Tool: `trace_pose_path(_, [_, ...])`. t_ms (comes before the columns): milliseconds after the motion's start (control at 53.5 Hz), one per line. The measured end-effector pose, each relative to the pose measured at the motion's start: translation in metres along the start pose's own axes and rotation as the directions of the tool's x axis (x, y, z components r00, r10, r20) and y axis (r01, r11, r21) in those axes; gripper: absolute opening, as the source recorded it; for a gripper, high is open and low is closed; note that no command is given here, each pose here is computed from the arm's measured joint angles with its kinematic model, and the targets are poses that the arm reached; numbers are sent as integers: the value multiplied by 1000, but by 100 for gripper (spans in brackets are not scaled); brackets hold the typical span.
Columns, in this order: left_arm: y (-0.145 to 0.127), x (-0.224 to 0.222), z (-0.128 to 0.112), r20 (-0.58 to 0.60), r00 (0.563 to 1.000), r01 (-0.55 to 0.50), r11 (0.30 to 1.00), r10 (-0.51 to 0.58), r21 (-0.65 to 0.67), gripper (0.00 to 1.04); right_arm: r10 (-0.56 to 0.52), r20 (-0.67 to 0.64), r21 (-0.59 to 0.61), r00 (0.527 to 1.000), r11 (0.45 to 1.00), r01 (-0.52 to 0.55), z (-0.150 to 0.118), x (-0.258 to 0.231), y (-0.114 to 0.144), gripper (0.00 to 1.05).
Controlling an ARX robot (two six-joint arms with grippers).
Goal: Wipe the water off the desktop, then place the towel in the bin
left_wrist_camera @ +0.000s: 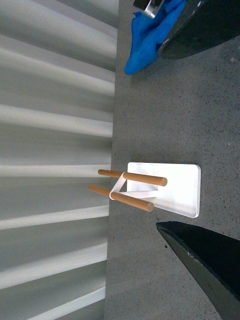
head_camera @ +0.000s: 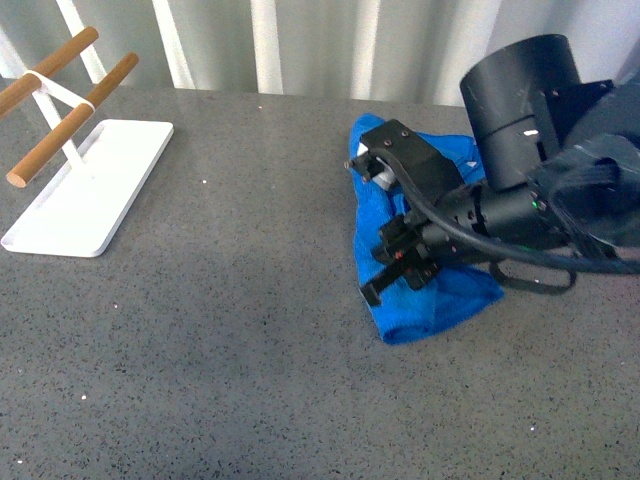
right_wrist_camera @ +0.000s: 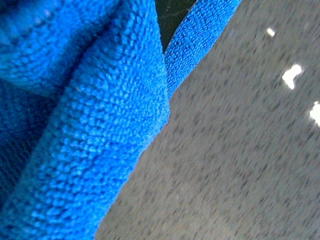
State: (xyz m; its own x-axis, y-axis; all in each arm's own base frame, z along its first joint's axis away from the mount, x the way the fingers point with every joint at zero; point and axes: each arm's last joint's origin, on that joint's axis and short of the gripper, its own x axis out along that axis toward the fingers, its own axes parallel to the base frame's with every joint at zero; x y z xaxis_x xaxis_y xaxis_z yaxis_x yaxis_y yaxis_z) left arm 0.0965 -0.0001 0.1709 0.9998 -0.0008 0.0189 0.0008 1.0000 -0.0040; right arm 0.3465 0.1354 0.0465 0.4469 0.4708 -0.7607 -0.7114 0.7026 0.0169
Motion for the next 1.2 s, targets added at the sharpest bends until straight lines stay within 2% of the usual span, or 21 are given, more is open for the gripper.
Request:
trace_pose_path(187, [0, 0, 0, 0, 1000, 0, 1000, 0, 0, 98, -6, 3, 26, 1000, 1000, 6, -31, -52, 0, 4])
trace_pose_path(355, [0, 0, 0, 0, 1000, 0, 1000, 0, 0, 98, -105, 10, 50, 994, 993, 105, -56, -110, -25, 4])
trace_pose_path(673, [0, 0, 0, 0, 1000, 0, 1000, 0, 0, 98, -221, 1, 66, 975, 973, 221, -75, -158, -62, 4])
trace_pose_path(860, [0, 0, 0, 0, 1000, 0, 1000, 0, 0, 98, -286, 53, 44, 957, 958, 284, -49, -177, -81, 4])
trace_pose_path(1028, [0, 0, 0, 0, 1000, 0, 1000, 0, 0, 98, -367, 138, 23, 920, 930, 368, 2, -196, -93, 4])
trace_pose_path(1197, [0, 0, 0, 0, 1000, 0, 1000, 0, 0, 98, -470, 244, 97, 848, 882, 461, 55, -241, -118, 4])
